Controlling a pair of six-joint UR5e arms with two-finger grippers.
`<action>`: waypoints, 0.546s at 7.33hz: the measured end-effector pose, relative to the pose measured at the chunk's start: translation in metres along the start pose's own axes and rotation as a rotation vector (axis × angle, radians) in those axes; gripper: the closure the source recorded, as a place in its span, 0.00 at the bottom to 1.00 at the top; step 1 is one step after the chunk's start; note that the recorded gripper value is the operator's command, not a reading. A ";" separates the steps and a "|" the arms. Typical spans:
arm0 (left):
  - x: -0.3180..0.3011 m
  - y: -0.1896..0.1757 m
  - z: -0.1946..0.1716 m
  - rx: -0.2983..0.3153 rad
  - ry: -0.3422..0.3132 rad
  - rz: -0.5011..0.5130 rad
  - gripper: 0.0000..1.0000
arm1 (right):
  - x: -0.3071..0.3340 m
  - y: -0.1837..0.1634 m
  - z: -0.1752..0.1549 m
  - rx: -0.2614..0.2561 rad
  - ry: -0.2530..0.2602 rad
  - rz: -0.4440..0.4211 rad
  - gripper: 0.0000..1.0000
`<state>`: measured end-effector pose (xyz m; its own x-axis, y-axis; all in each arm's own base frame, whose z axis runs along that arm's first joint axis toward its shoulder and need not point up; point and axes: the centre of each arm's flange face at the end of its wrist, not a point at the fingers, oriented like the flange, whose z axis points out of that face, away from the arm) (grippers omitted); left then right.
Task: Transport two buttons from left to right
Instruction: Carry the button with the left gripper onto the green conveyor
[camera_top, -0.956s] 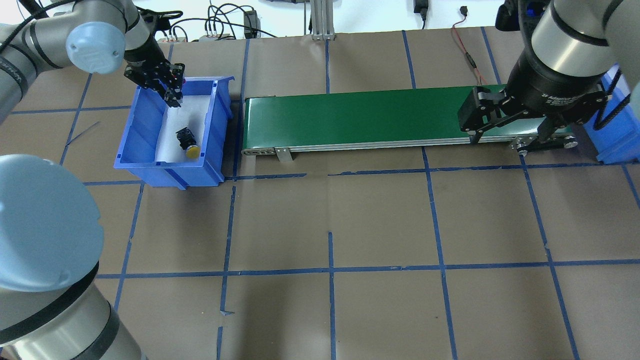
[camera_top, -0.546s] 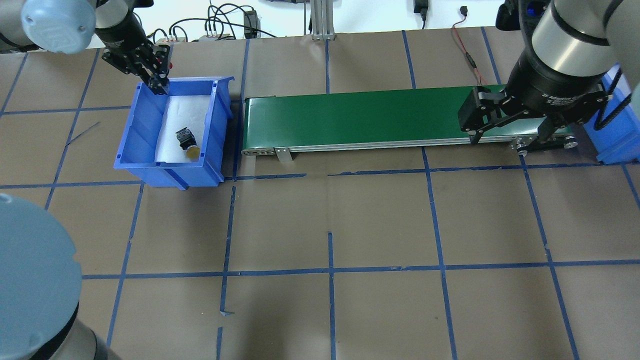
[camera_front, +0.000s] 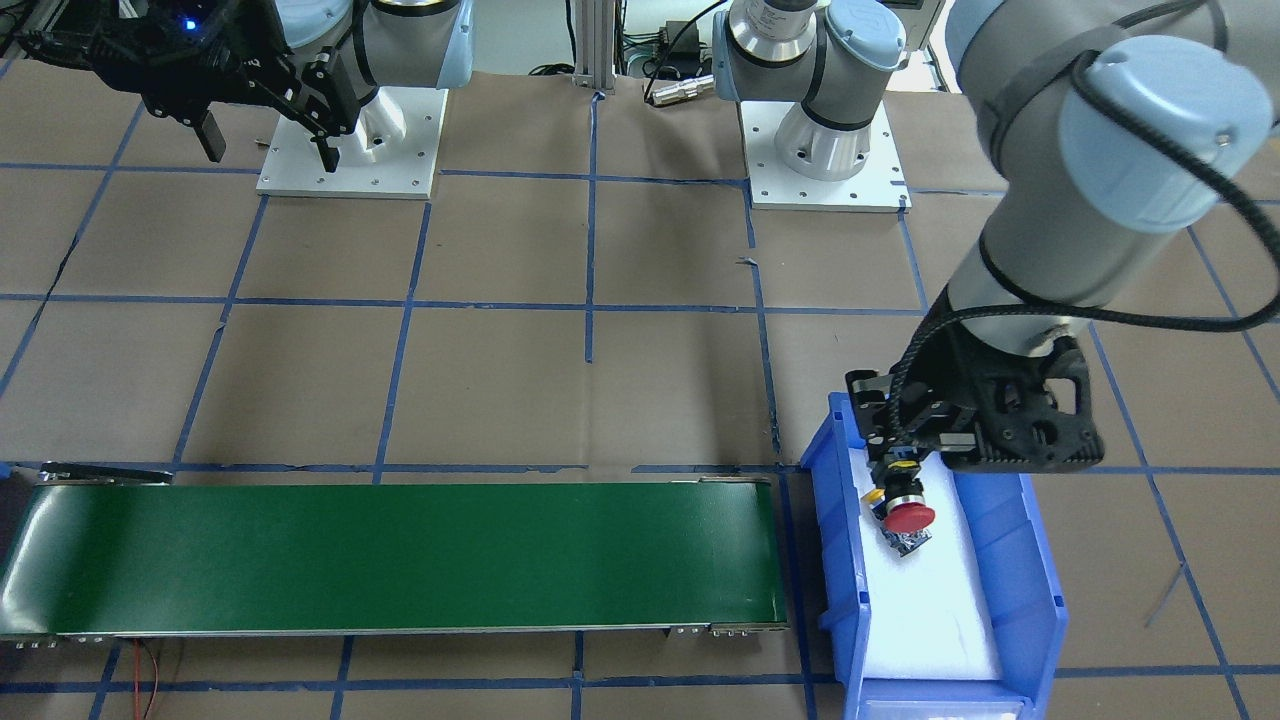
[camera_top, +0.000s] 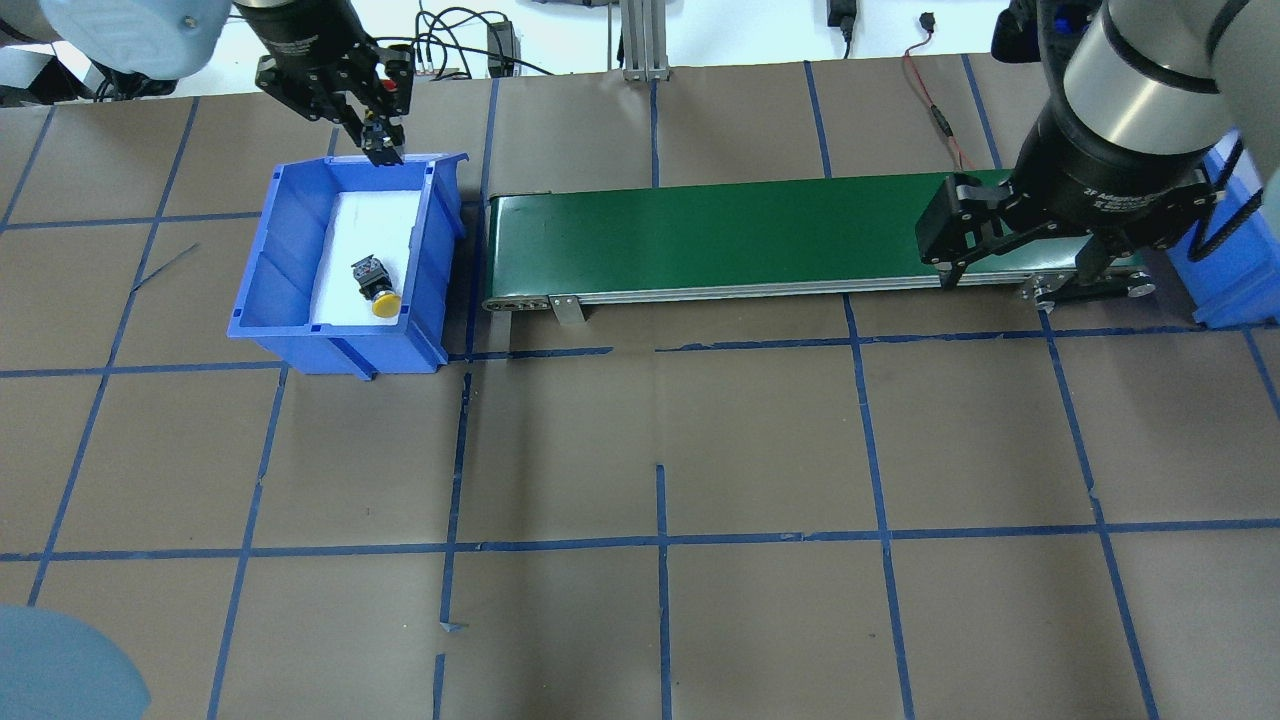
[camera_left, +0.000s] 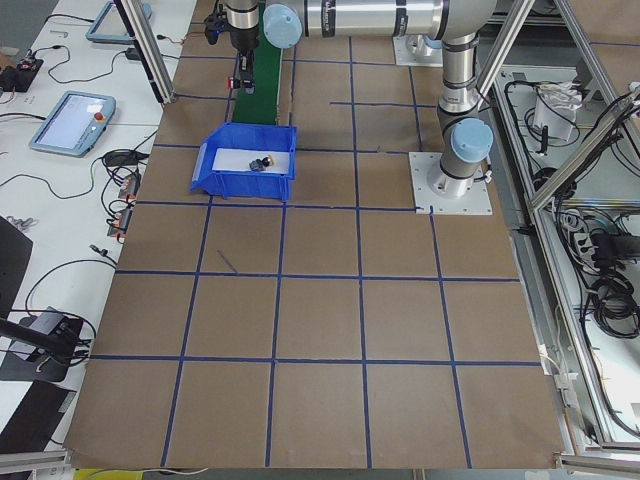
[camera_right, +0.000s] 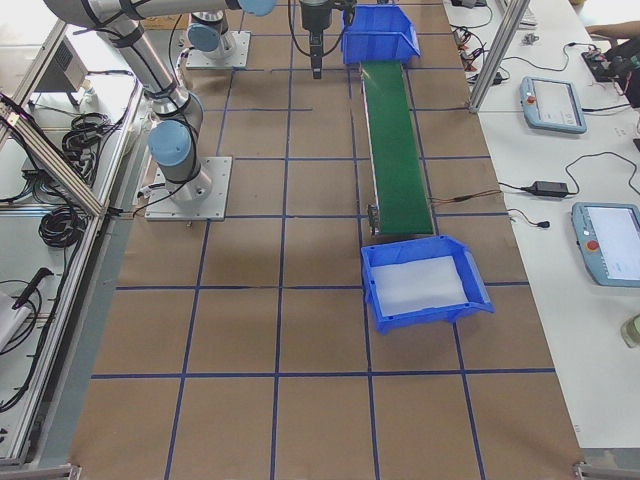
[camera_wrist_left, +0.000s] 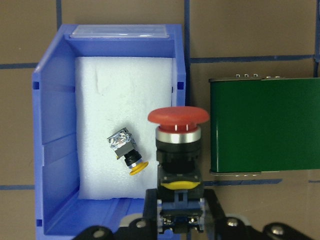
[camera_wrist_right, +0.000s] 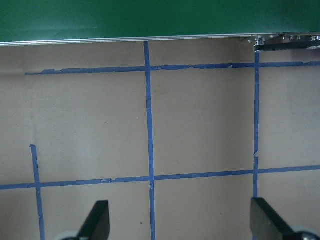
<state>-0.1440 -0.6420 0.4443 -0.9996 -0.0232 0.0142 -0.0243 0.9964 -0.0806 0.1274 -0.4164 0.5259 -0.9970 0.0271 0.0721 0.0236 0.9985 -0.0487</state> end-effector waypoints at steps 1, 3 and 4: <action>0.026 -0.005 0.021 0.008 0.005 -0.014 0.79 | 0.000 0.000 0.000 0.000 0.000 0.000 0.00; 0.062 -0.016 0.058 0.037 0.014 -0.034 0.79 | 0.000 0.000 0.000 0.000 0.000 0.000 0.00; 0.073 -0.020 0.072 0.050 0.021 -0.046 0.78 | 0.000 0.000 0.000 0.000 0.000 0.000 0.00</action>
<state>-0.2173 -0.6699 0.3755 -0.9970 -0.0662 0.0400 -0.0709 0.9891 -0.1288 0.1274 -0.4164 0.5258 -0.9970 0.0271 0.0721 0.0236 0.9985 -0.0486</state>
